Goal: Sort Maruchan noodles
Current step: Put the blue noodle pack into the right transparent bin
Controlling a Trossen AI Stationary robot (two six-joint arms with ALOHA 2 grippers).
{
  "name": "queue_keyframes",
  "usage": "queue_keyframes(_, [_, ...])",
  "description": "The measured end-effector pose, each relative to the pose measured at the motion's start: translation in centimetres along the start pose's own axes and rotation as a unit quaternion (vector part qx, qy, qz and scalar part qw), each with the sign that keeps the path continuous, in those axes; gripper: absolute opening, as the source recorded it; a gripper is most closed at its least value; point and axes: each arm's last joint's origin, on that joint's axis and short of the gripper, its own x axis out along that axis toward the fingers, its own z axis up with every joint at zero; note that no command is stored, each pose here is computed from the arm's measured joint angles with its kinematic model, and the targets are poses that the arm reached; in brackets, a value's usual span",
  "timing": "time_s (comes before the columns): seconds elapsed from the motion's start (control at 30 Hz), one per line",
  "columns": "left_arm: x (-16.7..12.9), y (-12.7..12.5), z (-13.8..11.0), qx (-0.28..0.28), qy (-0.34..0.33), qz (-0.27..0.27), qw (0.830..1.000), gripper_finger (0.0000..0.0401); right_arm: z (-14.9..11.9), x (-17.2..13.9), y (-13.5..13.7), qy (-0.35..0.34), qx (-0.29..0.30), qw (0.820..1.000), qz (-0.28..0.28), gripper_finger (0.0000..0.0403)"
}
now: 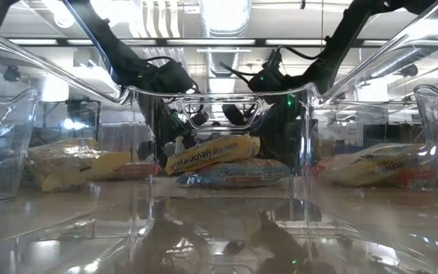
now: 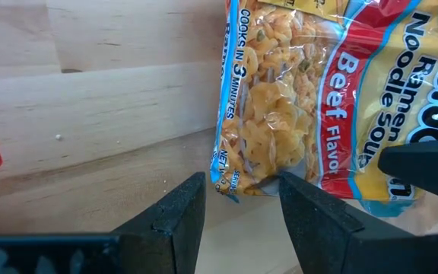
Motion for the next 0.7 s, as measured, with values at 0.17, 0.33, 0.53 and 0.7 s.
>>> queue_keyframes(0.17, [0.0, 0.0, 0.0, 0.000, 0.000, 0.000, 1.000, 0.0152, 0.0, 0.0, 0.0, 0.000, 0.004, 1.000, 0.000, 0.0143])
queue_keyframes(0.33, [0.0, 0.0, 0.0, 0.000, 0.000, 0.000, 1.000, 0.0152, 0.0, 0.0, 0.0, 0.000, 0.006, 1.000, 0.002, 0.0118])
queue_keyframes(0.53, [-0.7, -0.3, 0.2, 0.015, -0.006, -0.010, 1.000, 0.0152, 0.0, 0.0, 0.1, 0.003, 0.010, 1.000, 0.004, 0.0118])
queue_keyframes(0.7, [-2.9, -1.3, 1.1, 0.039, -0.038, -0.036, 0.998, 0.0152, 0.1, -0.2, 0.3, 0.010, 0.009, 1.000, 0.010, 0.0118])
